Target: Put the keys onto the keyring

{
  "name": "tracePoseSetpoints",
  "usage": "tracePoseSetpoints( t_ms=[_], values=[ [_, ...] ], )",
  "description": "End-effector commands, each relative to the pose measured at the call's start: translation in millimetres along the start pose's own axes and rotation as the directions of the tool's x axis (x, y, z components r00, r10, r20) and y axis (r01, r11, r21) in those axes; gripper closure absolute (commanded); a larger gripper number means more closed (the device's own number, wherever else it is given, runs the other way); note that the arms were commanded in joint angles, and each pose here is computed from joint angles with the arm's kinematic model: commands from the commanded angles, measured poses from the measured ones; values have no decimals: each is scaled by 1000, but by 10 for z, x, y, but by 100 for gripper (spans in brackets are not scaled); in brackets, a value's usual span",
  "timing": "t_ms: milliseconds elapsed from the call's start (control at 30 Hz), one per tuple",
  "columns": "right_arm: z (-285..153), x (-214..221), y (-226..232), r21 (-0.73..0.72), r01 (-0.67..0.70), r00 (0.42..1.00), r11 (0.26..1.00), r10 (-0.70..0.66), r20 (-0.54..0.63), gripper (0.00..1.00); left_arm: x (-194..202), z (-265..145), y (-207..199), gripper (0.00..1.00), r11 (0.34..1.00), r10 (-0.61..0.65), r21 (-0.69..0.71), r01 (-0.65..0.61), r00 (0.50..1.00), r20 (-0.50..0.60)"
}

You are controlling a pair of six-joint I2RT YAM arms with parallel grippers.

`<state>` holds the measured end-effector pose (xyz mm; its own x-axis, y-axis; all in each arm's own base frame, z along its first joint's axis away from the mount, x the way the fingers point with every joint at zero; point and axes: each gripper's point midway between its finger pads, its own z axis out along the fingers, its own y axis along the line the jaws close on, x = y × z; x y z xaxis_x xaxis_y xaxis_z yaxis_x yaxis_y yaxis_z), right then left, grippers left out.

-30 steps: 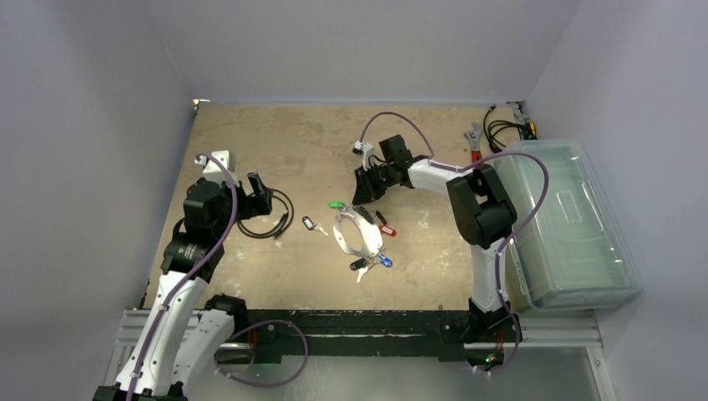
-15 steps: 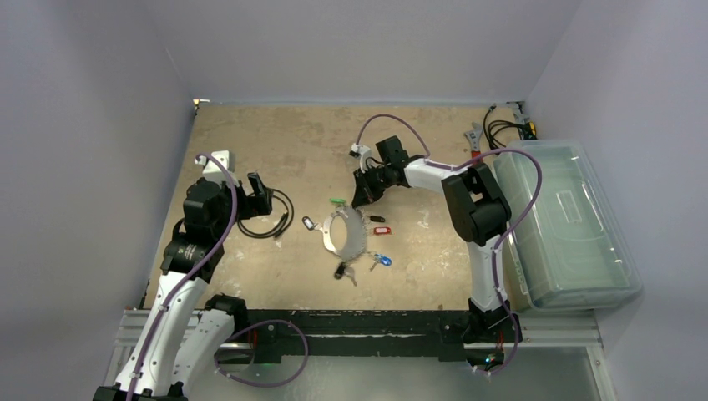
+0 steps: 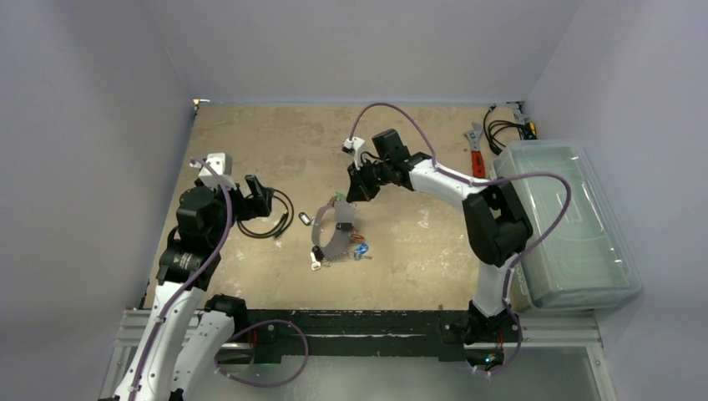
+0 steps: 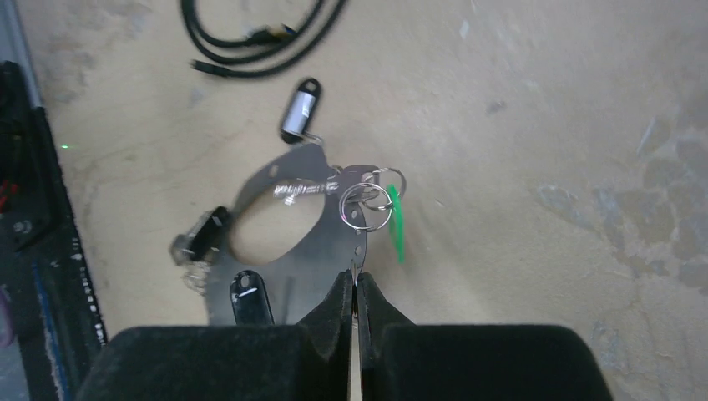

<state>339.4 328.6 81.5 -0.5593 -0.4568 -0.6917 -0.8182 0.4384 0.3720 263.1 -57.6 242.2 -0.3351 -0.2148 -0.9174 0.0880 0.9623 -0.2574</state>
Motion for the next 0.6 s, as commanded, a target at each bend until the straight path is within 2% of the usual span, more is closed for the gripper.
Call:
tracePoseSetpoints(
  t_ms=[0, 267, 467, 567],
  values=[
    [-376, -488, 388, 12, 167, 978, 986, -167, 122, 100, -317, -117, -210, 12, 993, 23, 112, -36, 993, 120],
    [-822, -764, 956, -11, 380, 903, 925, -369, 220, 100, -495, -339, -558, 13, 949, 34, 300, -101, 975, 220],
    [-1179, -900, 1409, -32, 514, 810, 857, -473, 345, 100, -635, -580, -919, 14, 856, 21, 482, -186, 944, 328],
    [-1341, -922, 1558, -20, 572, 761, 820, -521, 388, 100, -682, -701, -1120, 14, 779, 34, 573, -254, 930, 367]
  ],
)
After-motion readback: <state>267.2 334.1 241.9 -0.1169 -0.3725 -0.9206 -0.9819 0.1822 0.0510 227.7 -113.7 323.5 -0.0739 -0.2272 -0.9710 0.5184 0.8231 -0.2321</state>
